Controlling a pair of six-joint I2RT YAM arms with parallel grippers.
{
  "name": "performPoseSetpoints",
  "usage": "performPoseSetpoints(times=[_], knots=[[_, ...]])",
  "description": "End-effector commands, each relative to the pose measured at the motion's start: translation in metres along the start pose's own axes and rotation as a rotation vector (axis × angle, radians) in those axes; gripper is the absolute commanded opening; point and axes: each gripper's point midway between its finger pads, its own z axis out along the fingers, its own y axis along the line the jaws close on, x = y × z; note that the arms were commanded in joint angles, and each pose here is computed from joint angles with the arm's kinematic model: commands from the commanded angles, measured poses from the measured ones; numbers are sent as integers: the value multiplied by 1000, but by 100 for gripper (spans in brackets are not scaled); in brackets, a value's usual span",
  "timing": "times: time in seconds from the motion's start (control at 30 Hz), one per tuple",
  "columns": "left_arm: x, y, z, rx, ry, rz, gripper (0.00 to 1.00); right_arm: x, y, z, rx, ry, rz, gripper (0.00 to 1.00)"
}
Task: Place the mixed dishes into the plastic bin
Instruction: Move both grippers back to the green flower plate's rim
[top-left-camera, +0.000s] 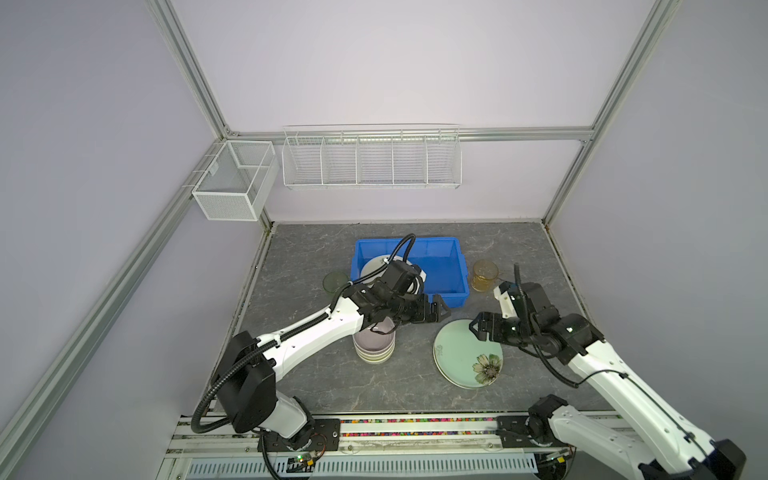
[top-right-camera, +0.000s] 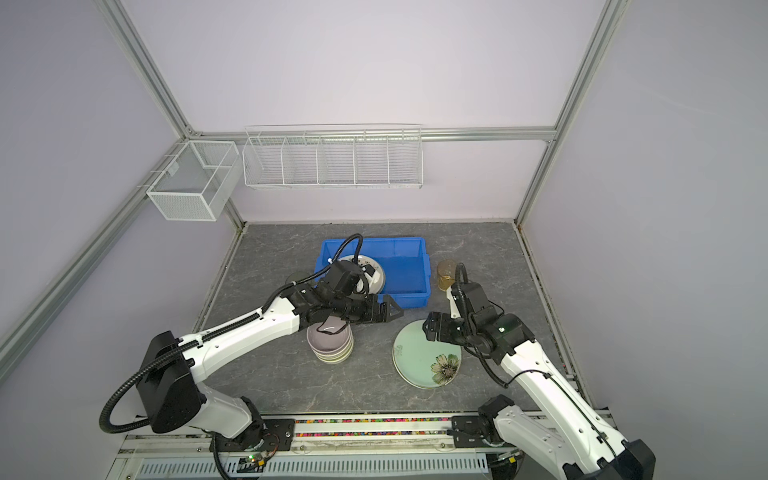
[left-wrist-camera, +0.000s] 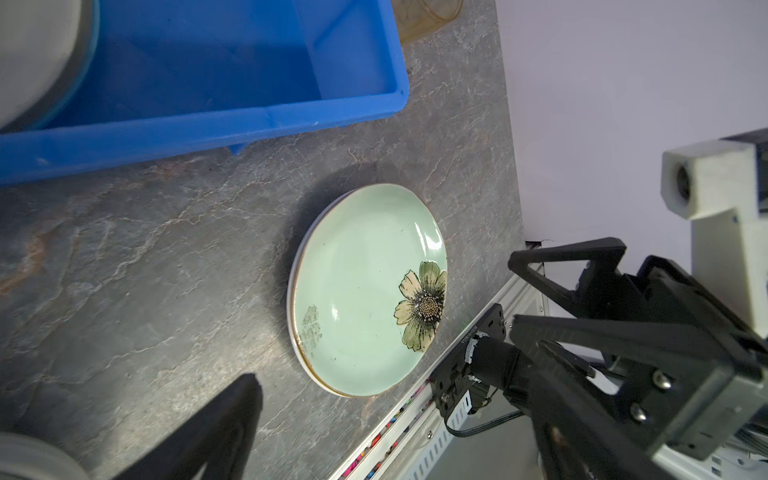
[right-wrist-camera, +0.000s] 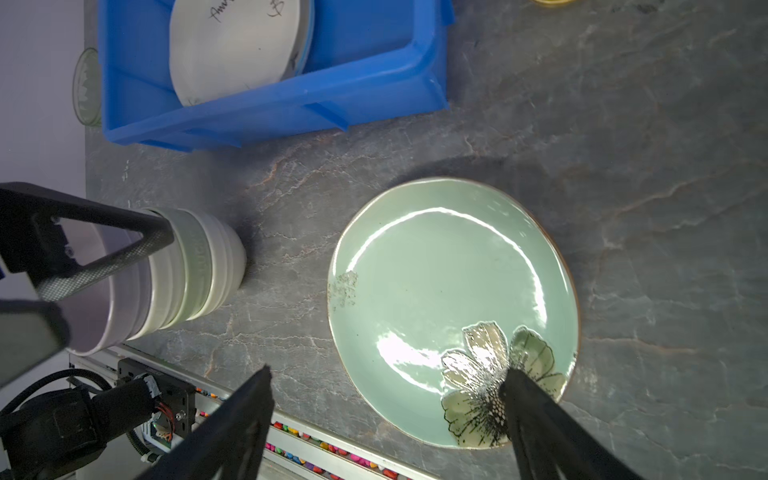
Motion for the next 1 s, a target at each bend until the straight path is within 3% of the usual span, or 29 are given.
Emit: performPoseSetpoints(times=[0.0, 0.17, 0.37, 0.97], knots=[[2, -3, 15, -19, -2, -7, 100, 20, -24, 10, 57, 43, 89, 89], [21, 13, 37, -72, 83, -35, 100, 30, -45, 17, 44, 25, 181, 89], [29, 24, 56, -110, 105, -41, 100, 37, -61, 30, 38, 51, 234, 89], [38, 32, 85, -124, 137, -18, 100, 42, -72, 59, 21, 88, 252, 89]])
